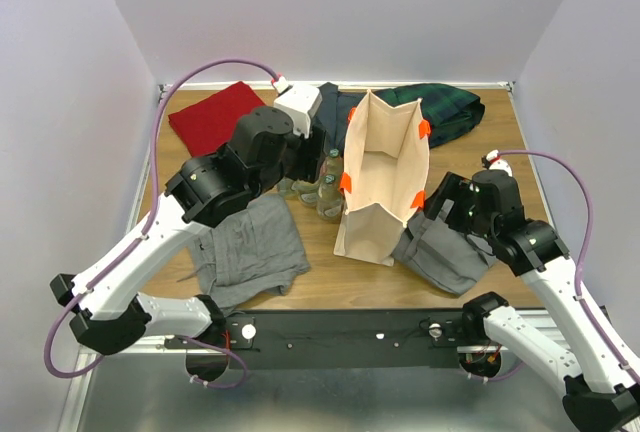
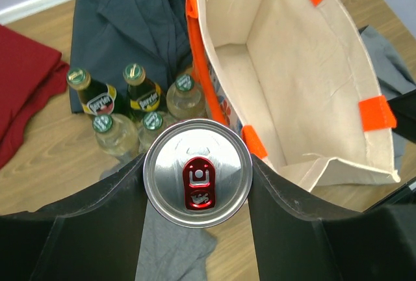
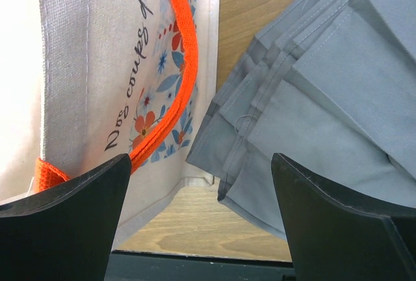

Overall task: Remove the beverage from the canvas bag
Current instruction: Place the drink at the center of the board.

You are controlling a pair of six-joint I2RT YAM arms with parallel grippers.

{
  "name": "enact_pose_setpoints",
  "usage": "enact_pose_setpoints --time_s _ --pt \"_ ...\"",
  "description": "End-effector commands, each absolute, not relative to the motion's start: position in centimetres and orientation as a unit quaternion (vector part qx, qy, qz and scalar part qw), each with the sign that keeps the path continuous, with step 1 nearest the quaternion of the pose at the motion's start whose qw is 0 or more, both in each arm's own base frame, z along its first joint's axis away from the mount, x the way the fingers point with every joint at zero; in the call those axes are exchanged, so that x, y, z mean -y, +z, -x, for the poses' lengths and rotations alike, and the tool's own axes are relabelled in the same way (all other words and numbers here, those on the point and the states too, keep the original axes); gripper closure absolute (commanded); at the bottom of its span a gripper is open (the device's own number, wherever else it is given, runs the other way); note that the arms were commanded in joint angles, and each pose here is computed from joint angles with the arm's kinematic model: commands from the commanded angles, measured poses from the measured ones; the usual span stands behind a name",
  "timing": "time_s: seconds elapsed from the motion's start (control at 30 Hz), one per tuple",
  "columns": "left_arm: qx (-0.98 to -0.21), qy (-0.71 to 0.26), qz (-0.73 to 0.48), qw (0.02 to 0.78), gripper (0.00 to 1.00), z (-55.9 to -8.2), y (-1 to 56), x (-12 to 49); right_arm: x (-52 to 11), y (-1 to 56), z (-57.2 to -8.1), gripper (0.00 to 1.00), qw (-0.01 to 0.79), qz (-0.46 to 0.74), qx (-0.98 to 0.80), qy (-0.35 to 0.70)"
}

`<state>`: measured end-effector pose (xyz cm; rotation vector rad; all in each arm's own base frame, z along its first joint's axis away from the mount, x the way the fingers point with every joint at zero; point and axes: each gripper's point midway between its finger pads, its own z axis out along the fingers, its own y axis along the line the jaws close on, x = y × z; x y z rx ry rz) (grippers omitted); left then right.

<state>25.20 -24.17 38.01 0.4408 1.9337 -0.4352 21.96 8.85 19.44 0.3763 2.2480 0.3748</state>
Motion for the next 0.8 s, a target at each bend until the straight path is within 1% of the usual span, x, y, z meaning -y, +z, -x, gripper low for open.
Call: enact_pose_setpoints --time_s 0.0,0.2,0.5,0.77 --pt "-0.786 -0.209 -0.132 0.567 1.00 -25.1 40.1 23.2 -9.2 19.3 -22.1 0.03 0.406 -0.140 -0.890 0.155" --pt "-0.808 -0.196 -0.124 0.541 1.00 -25.0 35.7 23.0 -9.2 19.6 -22.0 0.03 0.408 -0.139 -0.889 0.157" --pt "-0.819 -0.186 -0.093 0.536 1.00 -24.9 31.4 22.1 -9.3 19.4 -22.0 0.03 0.406 -0.137 -0.890 0.157" --pt "-0.821 -0.180 -0.094 0.534 1.00 -25.2 28.4 22.6 -9.3 19.2 -22.1 0.03 0.402 -0.136 -0.892 0.154"
